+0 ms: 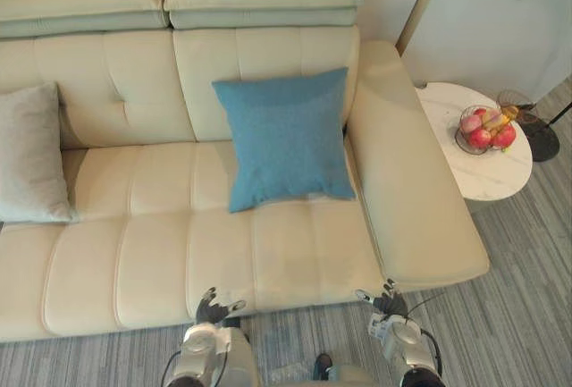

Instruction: Pick up cushions and gather them together orderly.

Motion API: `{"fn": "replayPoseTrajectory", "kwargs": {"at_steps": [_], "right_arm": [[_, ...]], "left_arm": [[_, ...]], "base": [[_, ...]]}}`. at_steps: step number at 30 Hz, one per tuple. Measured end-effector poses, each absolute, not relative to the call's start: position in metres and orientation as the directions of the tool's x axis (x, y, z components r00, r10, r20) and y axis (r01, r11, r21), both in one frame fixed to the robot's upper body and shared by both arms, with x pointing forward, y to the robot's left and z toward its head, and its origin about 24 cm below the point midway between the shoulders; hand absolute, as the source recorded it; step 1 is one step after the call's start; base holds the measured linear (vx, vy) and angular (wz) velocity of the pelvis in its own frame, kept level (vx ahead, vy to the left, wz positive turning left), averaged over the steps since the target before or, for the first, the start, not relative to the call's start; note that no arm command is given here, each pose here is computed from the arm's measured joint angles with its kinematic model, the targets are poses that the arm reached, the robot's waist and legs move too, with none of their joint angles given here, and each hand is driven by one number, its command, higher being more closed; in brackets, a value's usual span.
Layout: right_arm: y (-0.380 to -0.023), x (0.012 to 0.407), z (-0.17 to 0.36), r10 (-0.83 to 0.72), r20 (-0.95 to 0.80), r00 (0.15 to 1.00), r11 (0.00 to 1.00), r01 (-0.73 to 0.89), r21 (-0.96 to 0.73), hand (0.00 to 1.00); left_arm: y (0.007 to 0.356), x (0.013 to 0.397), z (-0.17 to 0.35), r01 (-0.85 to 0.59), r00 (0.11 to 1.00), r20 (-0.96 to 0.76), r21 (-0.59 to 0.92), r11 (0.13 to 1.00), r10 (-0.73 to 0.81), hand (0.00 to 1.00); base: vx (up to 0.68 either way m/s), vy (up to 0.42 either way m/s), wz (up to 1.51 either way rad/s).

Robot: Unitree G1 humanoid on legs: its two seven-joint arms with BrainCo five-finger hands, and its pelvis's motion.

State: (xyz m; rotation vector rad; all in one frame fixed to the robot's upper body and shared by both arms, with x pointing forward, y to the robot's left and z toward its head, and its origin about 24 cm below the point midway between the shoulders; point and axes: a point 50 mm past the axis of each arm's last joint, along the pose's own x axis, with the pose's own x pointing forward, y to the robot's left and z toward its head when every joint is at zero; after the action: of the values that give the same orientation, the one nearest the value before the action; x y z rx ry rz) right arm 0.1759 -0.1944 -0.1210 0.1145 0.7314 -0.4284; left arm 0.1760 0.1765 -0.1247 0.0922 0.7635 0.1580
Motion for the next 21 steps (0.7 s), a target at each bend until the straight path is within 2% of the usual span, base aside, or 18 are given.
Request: {"fn": "replayPoseTrajectory", "kwargs": {"at_steps": [4,10,11,15,21], "right_arm": [[-0.205,0.155,-0.130,-0.372,-0.705,0.604,0.890,0.447,-0.088,0.00],[-0.205,0.121,-0.147,-0.358,-0.790,0.498,0.874,0.477,-0.096,0.00],[-0.195,0.119,-0.150,-0.329,-0.805,0.494,0.879,0.473,-0.068,0.00],[-0.190,0.110,-0.155,-0.310,-0.829,0.466,0.879,0.473,-0.062,0.00],[-0.198,0.100,-0.157,-0.334,-0.846,0.416,0.839,0.540,-0.066,0.00]], "left_arm": [[0.174,0.180,-0.122,-0.087,0.726,-0.668,0.144,0.986,0.161,0.00],[0.183,0.169,-0.129,-0.057,0.687,-0.706,0.188,0.980,0.175,0.00],[0.194,0.163,-0.131,-0.041,0.671,-0.715,0.227,0.973,0.195,0.00],[0.206,0.147,-0.138,-0.023,0.627,-0.746,0.270,0.963,0.224,0.00],[0.204,0.132,-0.146,-0.022,0.576,-0.786,0.260,0.965,0.225,0.00]], "base": [[-0.25,-0.025,0.40],[-0.12,0.204,0.37],[-0.12,0.187,0.18],[-0.12,0.137,0.01],[-0.09,0.019,-0.13]]}}
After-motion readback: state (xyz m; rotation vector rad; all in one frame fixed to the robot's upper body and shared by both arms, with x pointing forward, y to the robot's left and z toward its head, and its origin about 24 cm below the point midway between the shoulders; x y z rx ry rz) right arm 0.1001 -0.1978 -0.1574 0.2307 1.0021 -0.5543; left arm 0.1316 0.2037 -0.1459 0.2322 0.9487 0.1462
